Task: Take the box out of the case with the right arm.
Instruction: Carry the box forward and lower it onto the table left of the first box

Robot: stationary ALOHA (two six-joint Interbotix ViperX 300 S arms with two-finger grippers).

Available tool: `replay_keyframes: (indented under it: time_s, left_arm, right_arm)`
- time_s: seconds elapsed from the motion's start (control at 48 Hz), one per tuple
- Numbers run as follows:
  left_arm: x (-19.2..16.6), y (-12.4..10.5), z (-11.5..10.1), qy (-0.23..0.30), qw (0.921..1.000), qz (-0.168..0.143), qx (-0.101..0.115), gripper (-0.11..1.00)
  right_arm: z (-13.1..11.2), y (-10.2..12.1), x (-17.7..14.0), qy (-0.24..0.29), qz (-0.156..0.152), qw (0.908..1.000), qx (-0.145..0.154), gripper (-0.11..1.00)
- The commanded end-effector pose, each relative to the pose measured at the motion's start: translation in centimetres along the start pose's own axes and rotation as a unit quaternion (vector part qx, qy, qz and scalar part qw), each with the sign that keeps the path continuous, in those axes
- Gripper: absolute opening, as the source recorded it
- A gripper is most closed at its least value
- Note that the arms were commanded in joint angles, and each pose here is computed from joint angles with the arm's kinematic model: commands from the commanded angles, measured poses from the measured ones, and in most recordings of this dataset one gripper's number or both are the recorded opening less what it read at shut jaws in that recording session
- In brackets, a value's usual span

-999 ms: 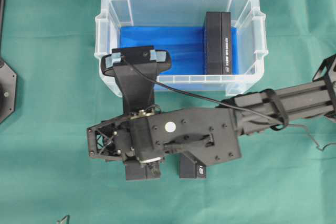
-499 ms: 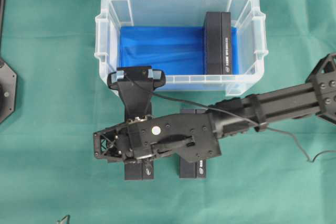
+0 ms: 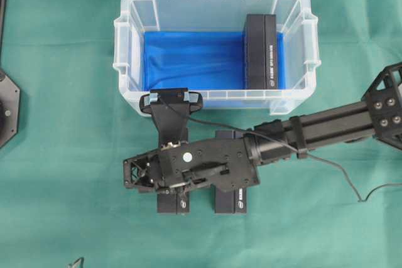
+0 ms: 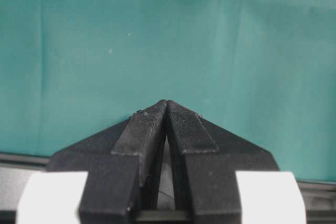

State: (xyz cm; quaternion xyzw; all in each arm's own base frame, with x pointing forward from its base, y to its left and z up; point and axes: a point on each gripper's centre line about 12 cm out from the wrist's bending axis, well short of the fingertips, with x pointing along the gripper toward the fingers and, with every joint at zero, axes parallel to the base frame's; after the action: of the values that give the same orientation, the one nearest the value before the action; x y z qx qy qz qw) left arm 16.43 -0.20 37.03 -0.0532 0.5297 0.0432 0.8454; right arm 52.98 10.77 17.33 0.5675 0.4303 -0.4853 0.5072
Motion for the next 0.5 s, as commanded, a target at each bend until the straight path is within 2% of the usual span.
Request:
replay_keyframes:
  time_s: [0.0, 0.479]
  left_arm:
    - [-0.70, 0.01, 0.49, -0.013, 0.9999, -0.001, -0.001, 0.00]
    - [-0.74, 0.02, 0.44, -0.013, 0.9999, -0.001, -0.001, 0.00]
  right_arm:
    - [0.10, 0.45, -1.97, 0.007, 0.023, 0.9997, 0.001, 0.66]
    - [-0.03, 0.70, -1.98, 0.017, 0.036, 0.9992, 0.000, 0.67]
